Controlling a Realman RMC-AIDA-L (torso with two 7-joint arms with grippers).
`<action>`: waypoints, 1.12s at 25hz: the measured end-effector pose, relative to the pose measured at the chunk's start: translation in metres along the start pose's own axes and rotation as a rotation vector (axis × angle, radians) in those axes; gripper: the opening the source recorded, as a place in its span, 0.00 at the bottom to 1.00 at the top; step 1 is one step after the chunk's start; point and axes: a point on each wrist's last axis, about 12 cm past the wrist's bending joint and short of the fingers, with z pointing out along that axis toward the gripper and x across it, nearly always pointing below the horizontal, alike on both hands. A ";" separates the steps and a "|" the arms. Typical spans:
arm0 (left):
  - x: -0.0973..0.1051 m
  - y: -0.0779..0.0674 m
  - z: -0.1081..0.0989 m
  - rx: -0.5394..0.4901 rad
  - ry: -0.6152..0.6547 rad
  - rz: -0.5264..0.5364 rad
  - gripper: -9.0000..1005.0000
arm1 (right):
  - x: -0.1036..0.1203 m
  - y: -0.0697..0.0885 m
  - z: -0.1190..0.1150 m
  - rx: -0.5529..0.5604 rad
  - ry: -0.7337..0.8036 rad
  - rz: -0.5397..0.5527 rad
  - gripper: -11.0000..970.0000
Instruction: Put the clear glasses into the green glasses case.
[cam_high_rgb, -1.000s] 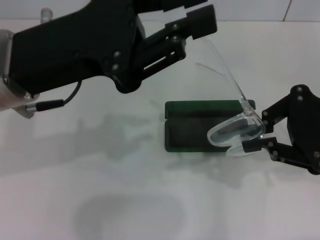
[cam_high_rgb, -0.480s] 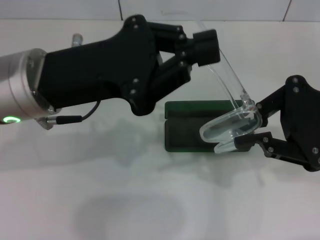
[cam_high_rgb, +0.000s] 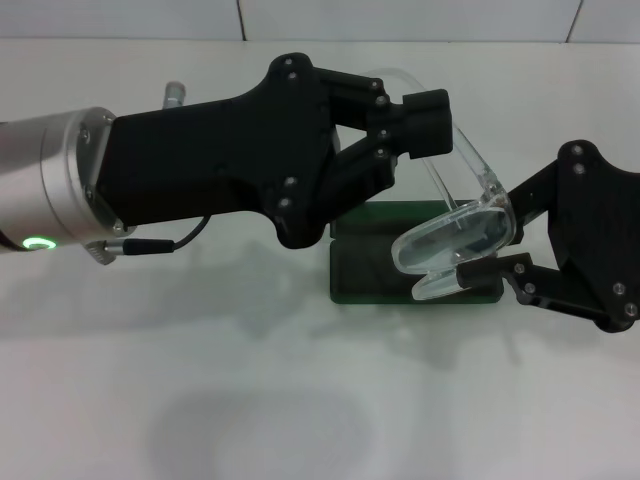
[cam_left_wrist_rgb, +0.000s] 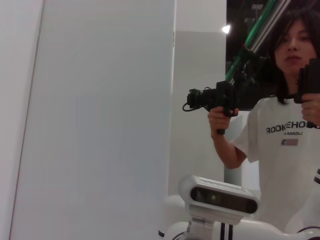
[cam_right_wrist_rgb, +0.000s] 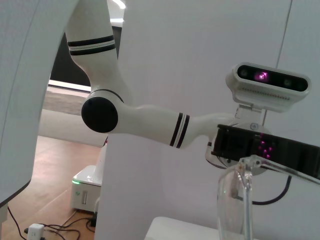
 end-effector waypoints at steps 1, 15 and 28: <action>0.000 0.000 0.000 0.001 0.001 -0.001 0.06 | 0.000 0.000 0.000 -0.001 -0.001 0.001 0.12; -0.003 0.001 -0.005 -0.023 -0.019 0.015 0.06 | 0.005 0.001 0.004 -0.020 0.002 0.021 0.12; 0.005 -0.003 0.010 0.047 0.017 -0.025 0.06 | 0.004 -0.002 0.007 -0.027 -0.009 0.003 0.12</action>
